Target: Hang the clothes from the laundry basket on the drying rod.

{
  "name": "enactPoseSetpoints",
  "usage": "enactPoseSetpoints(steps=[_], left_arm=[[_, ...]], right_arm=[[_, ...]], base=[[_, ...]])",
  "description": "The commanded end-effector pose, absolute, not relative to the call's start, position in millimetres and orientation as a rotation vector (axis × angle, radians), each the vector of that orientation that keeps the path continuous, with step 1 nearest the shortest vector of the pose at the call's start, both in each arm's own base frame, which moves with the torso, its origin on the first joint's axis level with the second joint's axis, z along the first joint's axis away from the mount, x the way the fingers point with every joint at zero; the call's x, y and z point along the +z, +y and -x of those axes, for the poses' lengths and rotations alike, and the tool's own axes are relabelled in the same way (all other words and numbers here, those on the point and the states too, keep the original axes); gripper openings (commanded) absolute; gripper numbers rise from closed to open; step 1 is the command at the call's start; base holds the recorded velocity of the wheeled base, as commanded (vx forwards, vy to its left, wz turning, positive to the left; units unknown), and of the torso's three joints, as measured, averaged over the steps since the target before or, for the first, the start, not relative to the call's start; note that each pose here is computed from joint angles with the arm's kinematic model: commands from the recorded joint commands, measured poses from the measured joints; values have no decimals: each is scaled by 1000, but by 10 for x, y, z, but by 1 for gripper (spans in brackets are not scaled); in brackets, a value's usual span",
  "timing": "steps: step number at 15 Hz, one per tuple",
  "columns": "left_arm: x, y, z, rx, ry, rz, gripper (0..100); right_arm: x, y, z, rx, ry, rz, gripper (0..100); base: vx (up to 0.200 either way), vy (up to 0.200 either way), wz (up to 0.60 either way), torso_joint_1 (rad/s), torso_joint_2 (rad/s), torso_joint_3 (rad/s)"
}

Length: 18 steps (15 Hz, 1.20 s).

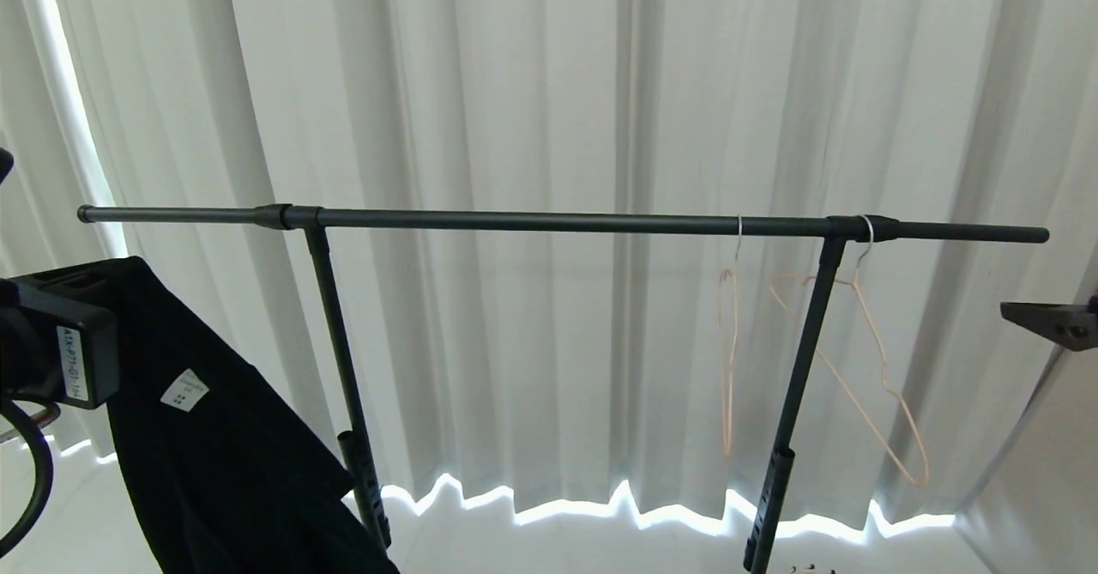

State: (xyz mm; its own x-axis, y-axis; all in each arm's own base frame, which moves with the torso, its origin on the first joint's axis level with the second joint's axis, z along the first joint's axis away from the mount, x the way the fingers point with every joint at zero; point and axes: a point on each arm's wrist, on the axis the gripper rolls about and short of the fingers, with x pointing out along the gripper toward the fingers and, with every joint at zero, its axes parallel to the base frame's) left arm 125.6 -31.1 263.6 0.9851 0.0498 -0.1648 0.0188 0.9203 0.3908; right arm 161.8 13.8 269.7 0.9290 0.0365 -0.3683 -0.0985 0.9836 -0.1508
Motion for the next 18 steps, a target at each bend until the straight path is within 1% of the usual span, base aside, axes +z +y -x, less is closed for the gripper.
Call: enactPoseSetpoints(steps=[1, 3, 4, 8, 10, 12, 15, 18], left_arm=[[2620, -306, -1240, 16, 175, -404, 0], [2595, -306, -1241, 15, 182, -407, 0], [2599, -306, -1241, 15, 181, -406, 0], [2594, -309, -1248, 14, 185, -409, 0], [2592, -310, -1252, 14, 187, -410, 0], [2586, -315, -1255, 10, 189, -411, 0], [2581, -350, -1246, -17, 185, -415, 0], [2594, -353, -1237, -24, 178, -452, 0]], right_arm=[[2522, 169, -1848, 109, 469, 118, 100], [2353, 196, -2070, 134, 547, 57, 100], [2215, 208, -2202, 130, 589, 42, 100], [1565, 214, -2582, 114, 649, 35, 100], [1353, 202, -2766, 103, 665, 33, 100], [1218, 135, -2890, 77, 674, 28, 100], [1148, 98, -2949, 67, 685, 17, 100], [1138, 82, -2995, 64, 656, 11, 100]], base=[[0, 0, 0, 0, 0, 0], [0, 0, 0, 0, 0, 0], [0, 0, 0, 0, 0, 0], [0, 0, 0, 0, 0, 0], [0, 0, 0, 0, 0, 0], [0, 0, 0, 0, 0, 0], [0, 0, 0, 0, 0, 0], [0, 0, 0, 0, 0, 0]])
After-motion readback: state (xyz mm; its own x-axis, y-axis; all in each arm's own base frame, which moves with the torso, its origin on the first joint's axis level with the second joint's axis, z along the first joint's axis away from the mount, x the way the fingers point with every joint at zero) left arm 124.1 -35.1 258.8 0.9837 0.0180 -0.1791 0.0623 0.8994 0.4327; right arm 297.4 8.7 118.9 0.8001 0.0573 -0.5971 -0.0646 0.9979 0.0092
